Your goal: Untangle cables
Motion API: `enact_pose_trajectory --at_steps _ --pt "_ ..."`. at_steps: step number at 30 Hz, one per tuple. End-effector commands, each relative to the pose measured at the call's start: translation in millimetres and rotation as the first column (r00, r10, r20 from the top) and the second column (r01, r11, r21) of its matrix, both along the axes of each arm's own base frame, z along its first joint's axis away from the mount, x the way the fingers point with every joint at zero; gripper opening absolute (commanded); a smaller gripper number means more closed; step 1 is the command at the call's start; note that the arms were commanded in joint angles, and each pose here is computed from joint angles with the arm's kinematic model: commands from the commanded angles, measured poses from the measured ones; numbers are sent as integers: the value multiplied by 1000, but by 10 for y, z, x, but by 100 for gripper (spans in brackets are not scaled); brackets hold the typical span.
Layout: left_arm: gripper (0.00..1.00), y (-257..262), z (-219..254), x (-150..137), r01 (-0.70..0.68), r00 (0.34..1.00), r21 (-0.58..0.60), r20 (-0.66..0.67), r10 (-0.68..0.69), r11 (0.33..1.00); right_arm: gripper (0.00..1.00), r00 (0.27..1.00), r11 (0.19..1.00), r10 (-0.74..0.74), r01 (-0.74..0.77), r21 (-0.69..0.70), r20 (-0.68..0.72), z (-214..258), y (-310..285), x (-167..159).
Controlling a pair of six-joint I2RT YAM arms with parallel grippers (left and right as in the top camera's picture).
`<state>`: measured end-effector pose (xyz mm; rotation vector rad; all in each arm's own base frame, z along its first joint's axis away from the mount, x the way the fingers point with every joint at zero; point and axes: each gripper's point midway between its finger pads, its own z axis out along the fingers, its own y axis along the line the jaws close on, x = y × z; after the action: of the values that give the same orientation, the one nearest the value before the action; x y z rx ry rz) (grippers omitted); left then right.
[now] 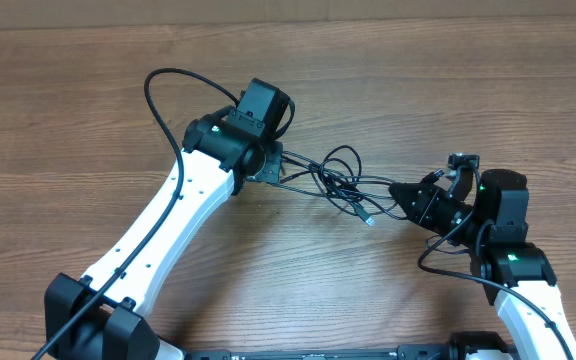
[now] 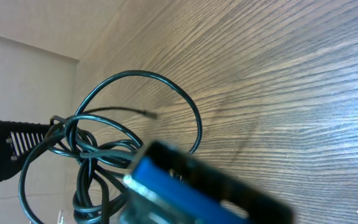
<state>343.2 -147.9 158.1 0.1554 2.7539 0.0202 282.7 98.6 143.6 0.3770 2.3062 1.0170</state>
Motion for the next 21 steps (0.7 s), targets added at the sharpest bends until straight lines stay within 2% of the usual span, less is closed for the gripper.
enact_pose_trajectory --at_steps 1,10,11,12,15,16,19,21 --pt "4 614 197 200 -193 977 155 126 175 969 4 983 976 -184 184 -113 8 -42 -389 157" --pt "4 659 202 217 -206 974 157 130 187 966 5 975 965 -223 218 -143 -16 -108 -462 139" --pt "4 660 202 218 -206 974 156 130 187 966 10 975 965 -223 218 -143 -16 -108 -462 139" --pt "4 659 202 218 -206 974 156 130 187 966 20 975 965 -222 218 -143 -15 -106 -461 140" --pt "4 618 198 229 -197 975 136 127 180 971 60 975 966 -222 218 -142 -12 -101 -461 145" --pt "4 547 191 246 -154 983 116 119 140 981 78 975 966 -221 217 -142 -12 -100 -459 145" --pt "4 373 182 270 -46 994 68 104 38 997 92 975 966 -221 217 -142 -12 -100 -459 145" --pt "4 210 180 278 47 994 14 95 -48 999 95 976 966 -220 216 -141 -12 -99 -456 144"
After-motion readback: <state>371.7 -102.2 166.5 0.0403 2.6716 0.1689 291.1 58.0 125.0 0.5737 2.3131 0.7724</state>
